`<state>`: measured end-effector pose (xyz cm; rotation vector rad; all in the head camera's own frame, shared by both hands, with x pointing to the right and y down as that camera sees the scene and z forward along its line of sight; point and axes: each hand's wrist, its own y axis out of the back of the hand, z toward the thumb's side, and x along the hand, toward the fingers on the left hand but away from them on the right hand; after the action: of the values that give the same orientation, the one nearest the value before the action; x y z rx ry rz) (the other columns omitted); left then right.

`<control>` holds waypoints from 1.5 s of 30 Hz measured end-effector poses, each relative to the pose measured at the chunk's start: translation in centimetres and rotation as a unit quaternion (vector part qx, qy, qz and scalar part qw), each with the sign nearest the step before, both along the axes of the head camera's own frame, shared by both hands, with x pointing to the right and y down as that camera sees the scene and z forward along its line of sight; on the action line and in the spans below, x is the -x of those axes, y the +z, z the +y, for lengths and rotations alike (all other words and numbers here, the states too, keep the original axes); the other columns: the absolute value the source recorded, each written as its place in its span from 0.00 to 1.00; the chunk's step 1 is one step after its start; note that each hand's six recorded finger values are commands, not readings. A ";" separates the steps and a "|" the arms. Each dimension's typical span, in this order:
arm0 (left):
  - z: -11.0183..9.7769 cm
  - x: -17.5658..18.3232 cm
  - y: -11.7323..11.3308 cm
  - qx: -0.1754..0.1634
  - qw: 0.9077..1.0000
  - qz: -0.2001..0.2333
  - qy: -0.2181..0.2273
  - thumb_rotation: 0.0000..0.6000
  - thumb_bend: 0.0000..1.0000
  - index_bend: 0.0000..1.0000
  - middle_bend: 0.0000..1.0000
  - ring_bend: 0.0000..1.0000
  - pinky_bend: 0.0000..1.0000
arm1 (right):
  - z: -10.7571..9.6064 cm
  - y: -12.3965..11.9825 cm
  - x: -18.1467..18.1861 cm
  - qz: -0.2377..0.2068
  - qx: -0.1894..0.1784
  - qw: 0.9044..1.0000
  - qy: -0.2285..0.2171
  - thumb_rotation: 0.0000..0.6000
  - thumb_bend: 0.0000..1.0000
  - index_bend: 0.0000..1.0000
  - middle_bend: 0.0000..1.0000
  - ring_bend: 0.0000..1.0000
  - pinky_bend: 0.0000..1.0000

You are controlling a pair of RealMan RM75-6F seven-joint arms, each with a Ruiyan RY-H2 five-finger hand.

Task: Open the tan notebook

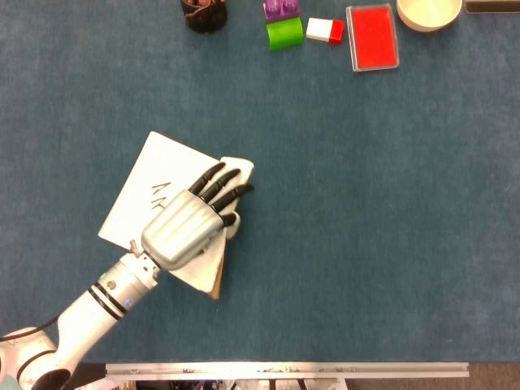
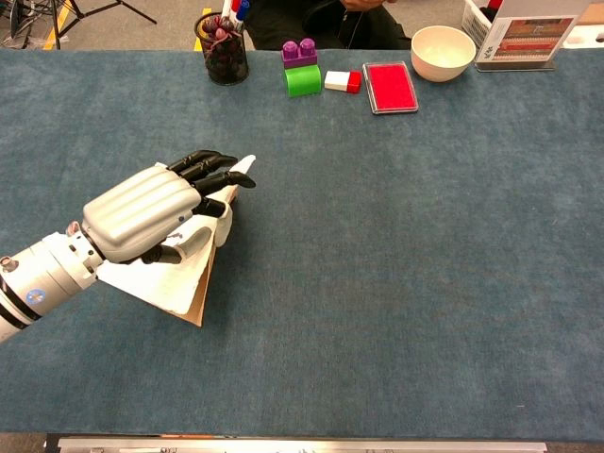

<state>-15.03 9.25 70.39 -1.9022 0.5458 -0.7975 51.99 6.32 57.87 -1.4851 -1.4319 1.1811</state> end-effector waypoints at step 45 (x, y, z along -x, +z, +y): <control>-2.7 14.9 -3.4 -0.032 0.957 -0.023 -0.287 0.86 0.50 0.15 0.05 0.01 0.00 | -0.6 0.2 -0.2 0.050 0.032 0.998 -0.018 1.00 0.53 0.38 0.37 0.28 0.37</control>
<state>-29.90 6.55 67.02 -1.6700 1.1076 -1.1711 52.22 5.72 58.02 -1.4670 -1.3065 1.2719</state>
